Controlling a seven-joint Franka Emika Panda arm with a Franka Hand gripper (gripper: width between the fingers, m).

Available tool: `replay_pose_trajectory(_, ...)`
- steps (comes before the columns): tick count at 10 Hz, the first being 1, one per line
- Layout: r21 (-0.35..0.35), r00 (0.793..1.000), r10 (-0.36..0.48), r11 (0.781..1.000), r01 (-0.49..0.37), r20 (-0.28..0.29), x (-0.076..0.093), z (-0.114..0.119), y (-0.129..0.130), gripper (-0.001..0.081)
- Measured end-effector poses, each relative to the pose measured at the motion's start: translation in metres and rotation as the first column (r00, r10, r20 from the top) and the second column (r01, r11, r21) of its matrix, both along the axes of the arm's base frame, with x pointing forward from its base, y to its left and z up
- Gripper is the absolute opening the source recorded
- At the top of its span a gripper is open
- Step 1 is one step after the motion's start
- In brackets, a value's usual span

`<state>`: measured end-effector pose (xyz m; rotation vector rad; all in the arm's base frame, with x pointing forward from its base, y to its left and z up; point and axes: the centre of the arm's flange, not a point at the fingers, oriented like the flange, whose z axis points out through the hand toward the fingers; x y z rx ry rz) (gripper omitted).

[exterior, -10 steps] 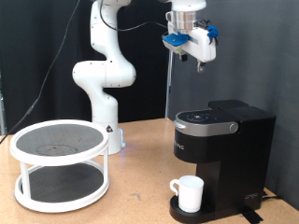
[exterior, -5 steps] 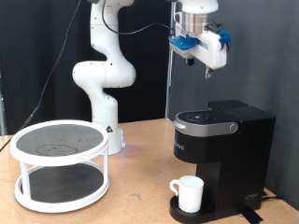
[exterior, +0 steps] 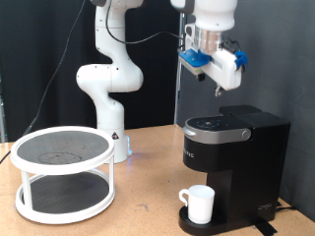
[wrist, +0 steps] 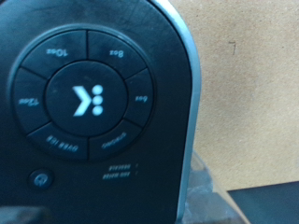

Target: Make a cup of coffee with the keurig machine

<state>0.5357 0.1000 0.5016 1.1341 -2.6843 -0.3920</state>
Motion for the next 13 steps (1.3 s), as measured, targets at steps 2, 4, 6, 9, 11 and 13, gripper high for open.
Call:
replay_pose_trajectory(2,-0.017,0.999,0.015,1.0,-0.016,-0.034,0.0,-0.018,0.002,0.0498)
replay_pose_trajectory(4,-0.025,0.998,0.02,0.999,-0.021,-0.052,-0.002,-0.033,0.002,0.0179)
replay_pose_trajectory(6,-0.025,0.998,0.016,1.0,-0.018,-0.057,-0.002,-0.045,0.002,0.0042)
replay_pose_trajectory(9,-0.028,0.999,0.005,1.0,-0.006,-0.043,0.0,-0.056,0.001,0.0003)
replay_pose_trajectory(11,-0.035,1.0,0.002,0.999,-0.003,-0.028,0.002,-0.06,0.0,0.0001)
replay_pose_trajectory(13,-0.04,1.0,0.002,0.999,-0.003,-0.022,0.005,-0.064,-0.001,0.0)
